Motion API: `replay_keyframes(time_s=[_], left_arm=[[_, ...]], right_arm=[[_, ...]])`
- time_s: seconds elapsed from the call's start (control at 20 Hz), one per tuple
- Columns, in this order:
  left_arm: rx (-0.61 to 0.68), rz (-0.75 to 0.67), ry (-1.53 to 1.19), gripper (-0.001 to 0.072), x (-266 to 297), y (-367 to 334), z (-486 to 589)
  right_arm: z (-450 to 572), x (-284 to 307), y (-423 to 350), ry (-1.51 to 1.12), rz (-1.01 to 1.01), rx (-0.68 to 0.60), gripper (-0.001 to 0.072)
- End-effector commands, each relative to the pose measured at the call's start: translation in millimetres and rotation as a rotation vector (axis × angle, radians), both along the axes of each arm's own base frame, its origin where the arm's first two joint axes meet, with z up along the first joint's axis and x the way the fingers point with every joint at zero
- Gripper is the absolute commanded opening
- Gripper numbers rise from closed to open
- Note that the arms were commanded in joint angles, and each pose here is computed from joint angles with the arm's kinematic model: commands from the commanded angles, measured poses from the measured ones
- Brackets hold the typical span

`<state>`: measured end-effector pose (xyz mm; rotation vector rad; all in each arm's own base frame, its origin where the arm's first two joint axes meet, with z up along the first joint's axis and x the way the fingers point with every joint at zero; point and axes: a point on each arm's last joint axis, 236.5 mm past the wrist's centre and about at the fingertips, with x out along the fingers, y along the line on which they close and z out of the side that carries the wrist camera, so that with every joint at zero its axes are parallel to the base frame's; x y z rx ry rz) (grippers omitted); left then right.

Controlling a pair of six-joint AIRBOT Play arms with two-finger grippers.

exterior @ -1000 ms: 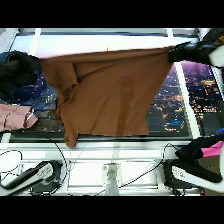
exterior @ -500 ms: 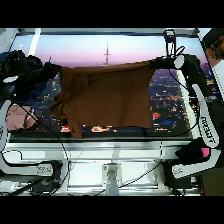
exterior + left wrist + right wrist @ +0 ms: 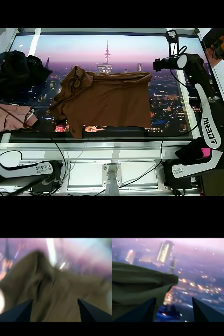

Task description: Fold the clothes and pants, and hang the long-sleeved shirts on hangers.

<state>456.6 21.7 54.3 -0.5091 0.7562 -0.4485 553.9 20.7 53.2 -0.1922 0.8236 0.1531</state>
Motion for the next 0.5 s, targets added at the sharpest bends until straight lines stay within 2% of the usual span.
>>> replay_keyframes(time_s=[0.0,0.05,0.15,0.45], left_arm=[[0.388,-0.219,0.251,0.0608,-90,37,-40],[0.475,-0.270,0.305,0.0592,-107,44,-45],[0.574,-0.339,0.371,0.0588,-125,50,-52],[0.635,-0.413,0.441,0.0587,-124,52,-83]], right_arm=[[0,-21,-31,0.077,-0.042,-0.025,0.0476],[3,-25,-40,0.086,-0.054,-0.028,0.0422],[11,-30,-53,0.083,-0.066,-0.036,0.0423],[46,-41,-58,0.032,-0.028,-0.085,0.0423]])
